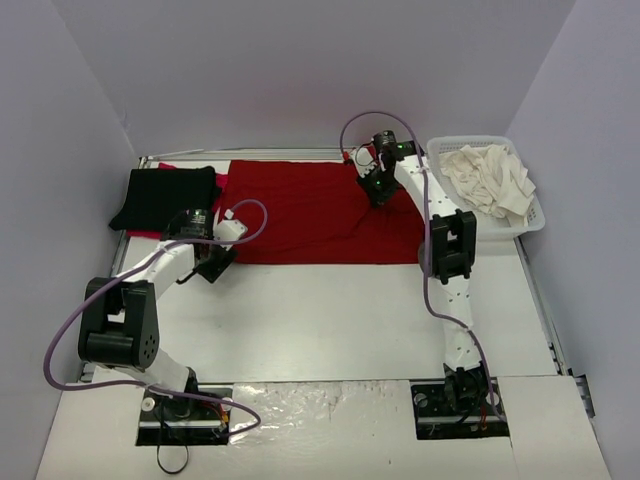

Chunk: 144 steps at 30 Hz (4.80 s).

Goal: Fold and stack the t-shirts
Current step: Fold the flattened tshirt in 1/3 of the way

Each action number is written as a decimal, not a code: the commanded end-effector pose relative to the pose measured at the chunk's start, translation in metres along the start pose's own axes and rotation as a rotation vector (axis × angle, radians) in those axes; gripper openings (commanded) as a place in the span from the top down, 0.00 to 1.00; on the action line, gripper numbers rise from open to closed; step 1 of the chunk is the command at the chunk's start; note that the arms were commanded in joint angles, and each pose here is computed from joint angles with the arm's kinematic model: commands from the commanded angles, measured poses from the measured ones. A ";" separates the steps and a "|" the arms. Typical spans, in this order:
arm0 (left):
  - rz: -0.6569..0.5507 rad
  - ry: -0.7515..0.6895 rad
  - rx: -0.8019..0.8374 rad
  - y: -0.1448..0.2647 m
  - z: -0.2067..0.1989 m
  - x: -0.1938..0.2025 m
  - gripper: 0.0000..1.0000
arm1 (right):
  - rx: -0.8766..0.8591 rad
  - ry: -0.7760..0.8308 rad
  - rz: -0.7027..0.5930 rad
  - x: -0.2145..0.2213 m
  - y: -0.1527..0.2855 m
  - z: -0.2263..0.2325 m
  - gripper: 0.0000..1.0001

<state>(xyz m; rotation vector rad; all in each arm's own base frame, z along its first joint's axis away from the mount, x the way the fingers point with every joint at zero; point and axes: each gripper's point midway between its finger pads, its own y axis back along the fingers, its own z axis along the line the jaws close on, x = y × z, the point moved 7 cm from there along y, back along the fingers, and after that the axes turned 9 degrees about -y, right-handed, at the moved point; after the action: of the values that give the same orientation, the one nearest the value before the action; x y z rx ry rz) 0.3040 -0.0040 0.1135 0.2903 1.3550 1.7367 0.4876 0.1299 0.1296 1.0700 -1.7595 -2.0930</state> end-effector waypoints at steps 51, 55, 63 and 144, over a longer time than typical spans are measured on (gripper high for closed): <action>-0.048 -0.165 -0.086 -0.042 0.006 -0.016 0.60 | 0.176 -0.169 -0.002 0.123 0.113 0.021 0.59; -0.036 -0.179 -0.042 -0.044 0.002 -0.015 0.87 | 0.177 -0.180 -0.005 0.126 0.113 0.019 0.59; -0.042 -0.207 -0.011 -0.035 0.000 -0.015 0.98 | 0.165 -0.156 0.020 0.137 0.125 0.024 0.56; -0.055 -0.174 -0.010 -0.021 -0.001 -0.020 0.98 | -0.081 -0.300 0.293 0.200 0.063 -0.026 0.65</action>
<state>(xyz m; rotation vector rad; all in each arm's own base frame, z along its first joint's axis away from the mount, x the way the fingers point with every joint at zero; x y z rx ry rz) 0.3217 -0.0157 0.0875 0.4153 1.2204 1.6410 0.3470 -0.0252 0.1001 0.4863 -1.8733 -2.1747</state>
